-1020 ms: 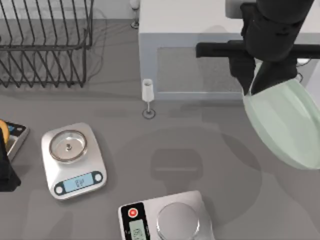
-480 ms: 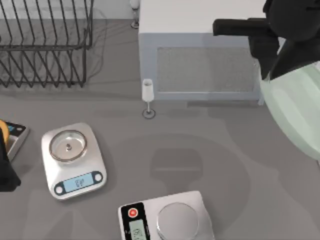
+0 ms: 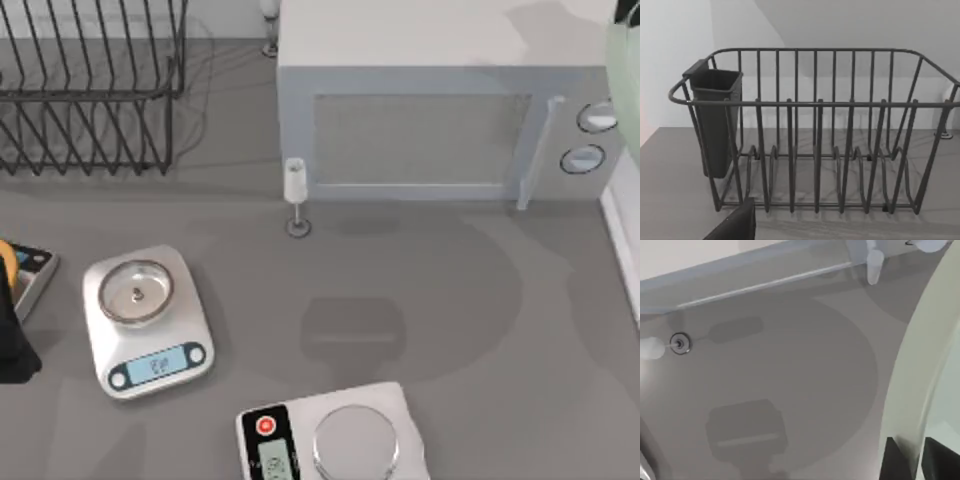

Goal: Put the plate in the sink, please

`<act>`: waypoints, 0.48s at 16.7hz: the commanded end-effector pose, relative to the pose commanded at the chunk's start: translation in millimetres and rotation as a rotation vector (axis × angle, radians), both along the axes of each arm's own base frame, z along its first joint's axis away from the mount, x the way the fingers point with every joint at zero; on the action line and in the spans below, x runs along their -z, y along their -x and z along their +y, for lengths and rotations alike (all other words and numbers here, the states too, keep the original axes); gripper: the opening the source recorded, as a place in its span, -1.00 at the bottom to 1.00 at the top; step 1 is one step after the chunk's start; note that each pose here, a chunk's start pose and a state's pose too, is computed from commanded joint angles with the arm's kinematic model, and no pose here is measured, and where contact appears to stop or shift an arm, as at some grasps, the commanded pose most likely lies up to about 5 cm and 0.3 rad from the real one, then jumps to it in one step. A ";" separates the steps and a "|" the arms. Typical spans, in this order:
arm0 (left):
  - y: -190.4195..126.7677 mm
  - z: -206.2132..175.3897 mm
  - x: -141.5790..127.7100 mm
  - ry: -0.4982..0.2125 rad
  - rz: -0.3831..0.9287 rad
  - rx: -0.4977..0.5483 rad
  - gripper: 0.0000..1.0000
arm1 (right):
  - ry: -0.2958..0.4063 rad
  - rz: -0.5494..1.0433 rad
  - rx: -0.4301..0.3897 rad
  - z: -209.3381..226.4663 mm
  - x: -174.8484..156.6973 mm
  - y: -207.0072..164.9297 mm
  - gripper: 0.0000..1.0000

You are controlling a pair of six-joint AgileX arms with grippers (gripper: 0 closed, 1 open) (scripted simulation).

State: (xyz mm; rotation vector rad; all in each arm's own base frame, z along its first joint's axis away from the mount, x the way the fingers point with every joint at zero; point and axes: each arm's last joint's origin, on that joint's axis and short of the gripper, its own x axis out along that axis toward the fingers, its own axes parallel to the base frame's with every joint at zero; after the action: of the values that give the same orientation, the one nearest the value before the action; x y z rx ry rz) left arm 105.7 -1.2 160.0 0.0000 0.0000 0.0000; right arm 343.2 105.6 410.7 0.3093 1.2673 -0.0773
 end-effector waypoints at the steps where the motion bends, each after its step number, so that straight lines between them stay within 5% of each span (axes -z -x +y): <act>1: 0.0 0.0 0.0 0.000 0.000 0.000 1.00 | -0.005 -0.033 0.031 -18.3 -1.7 -13.6 -1.00; 4: 0.0 0.0 0.0 0.000 0.000 0.000 1.00 | 0.034 -0.053 0.049 -70.5 22.3 -63.1 -1.00; 8: 0.0 0.0 0.0 0.000 0.000 0.000 1.00 | 0.119 0.112 -0.088 -120.3 114.6 -126.1 -1.00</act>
State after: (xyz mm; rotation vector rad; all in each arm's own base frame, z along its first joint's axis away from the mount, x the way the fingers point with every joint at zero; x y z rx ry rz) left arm 105.7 -1.2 160.0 0.0000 0.0000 0.0000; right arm 469.3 -14.7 296.2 0.1478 1.3796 -0.0960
